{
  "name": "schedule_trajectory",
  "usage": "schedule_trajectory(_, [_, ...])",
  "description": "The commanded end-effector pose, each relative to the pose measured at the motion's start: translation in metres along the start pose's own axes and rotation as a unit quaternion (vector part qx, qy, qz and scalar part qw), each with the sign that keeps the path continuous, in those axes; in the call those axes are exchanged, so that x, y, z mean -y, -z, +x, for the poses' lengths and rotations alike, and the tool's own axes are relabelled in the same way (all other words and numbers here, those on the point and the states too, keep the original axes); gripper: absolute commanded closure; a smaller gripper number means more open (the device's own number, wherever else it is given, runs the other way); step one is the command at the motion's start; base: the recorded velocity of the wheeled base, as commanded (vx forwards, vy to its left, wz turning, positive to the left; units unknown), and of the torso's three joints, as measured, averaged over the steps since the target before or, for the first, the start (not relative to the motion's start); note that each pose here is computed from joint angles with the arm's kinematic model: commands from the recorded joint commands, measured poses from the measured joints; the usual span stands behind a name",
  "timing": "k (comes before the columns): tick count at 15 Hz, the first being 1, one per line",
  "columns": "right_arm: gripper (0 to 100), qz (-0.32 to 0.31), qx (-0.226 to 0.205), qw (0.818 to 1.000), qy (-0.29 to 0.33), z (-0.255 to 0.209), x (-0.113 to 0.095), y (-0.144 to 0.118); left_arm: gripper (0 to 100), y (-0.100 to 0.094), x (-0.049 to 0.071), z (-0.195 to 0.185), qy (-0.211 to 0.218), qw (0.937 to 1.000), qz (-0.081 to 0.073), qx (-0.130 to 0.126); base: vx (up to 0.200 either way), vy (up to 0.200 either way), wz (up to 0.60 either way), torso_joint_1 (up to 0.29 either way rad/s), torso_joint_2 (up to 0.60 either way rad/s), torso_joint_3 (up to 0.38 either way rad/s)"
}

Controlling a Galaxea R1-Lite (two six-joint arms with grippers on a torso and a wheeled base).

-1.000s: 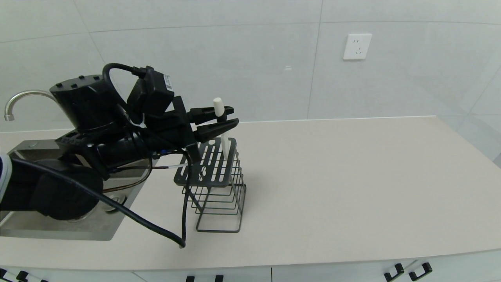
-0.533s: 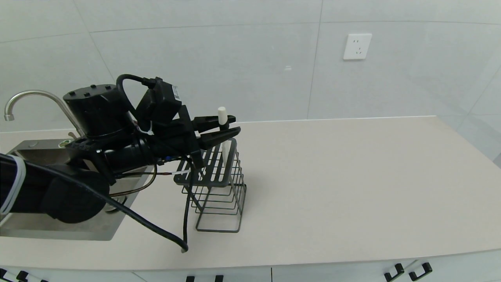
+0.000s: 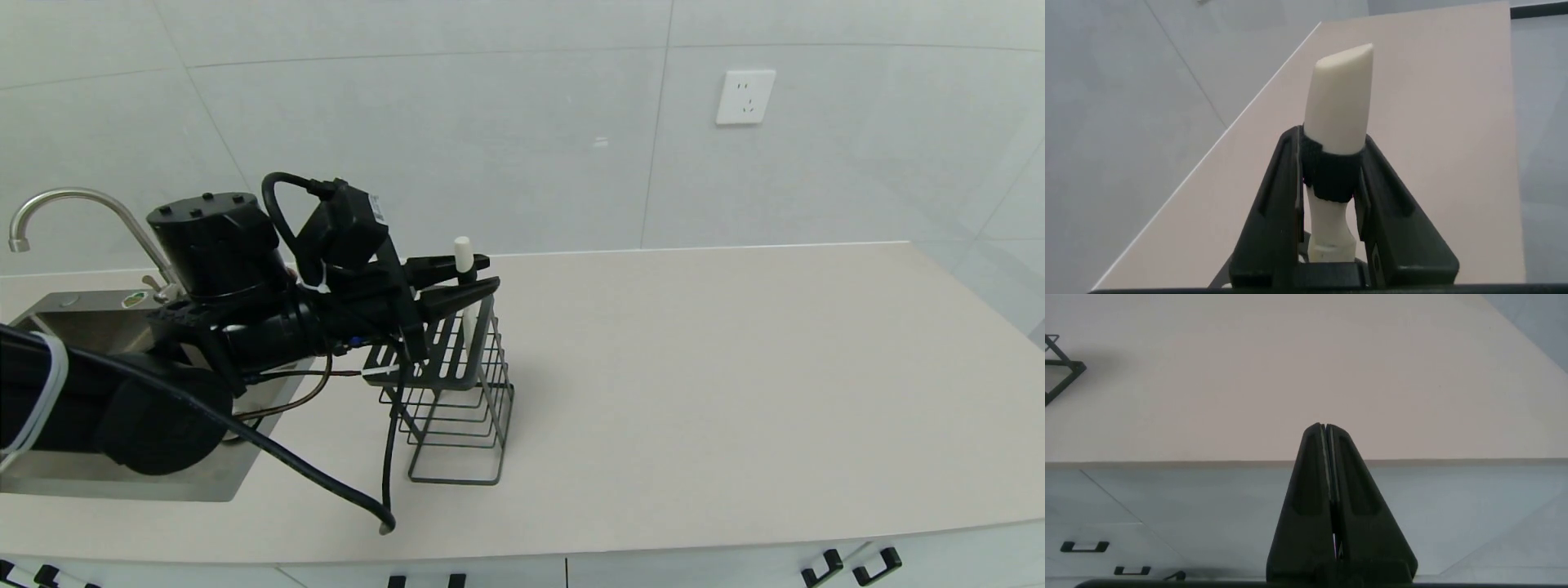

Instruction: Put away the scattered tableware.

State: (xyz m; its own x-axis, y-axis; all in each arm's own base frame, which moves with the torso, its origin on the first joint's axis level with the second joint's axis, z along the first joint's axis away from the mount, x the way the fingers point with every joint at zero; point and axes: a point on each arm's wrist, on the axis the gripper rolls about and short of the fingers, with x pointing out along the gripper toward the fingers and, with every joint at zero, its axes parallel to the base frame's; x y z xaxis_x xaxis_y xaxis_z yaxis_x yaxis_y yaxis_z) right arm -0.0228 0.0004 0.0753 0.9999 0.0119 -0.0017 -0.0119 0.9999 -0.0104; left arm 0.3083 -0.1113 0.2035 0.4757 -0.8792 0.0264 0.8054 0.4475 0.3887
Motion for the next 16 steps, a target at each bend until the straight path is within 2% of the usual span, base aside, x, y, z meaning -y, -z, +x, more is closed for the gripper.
schedule_trajectory(1, [100,0.0,-0.001,1.0,0.0,0.0,0.0,0.0,100,0.005,0.001,0.001,0.002,1.0,-0.006,-0.006,0.0,0.0,0.0,0.0,0.0,0.0])
schedule_trajectory(16, [100,0.0,-0.001,1.0,0.0,0.0,0.0,0.0,100,0.019,0.006,0.0,-0.01,0.9992,-0.024,-0.031,0.0,0.0,0.0,0.0,0.0,0.0])
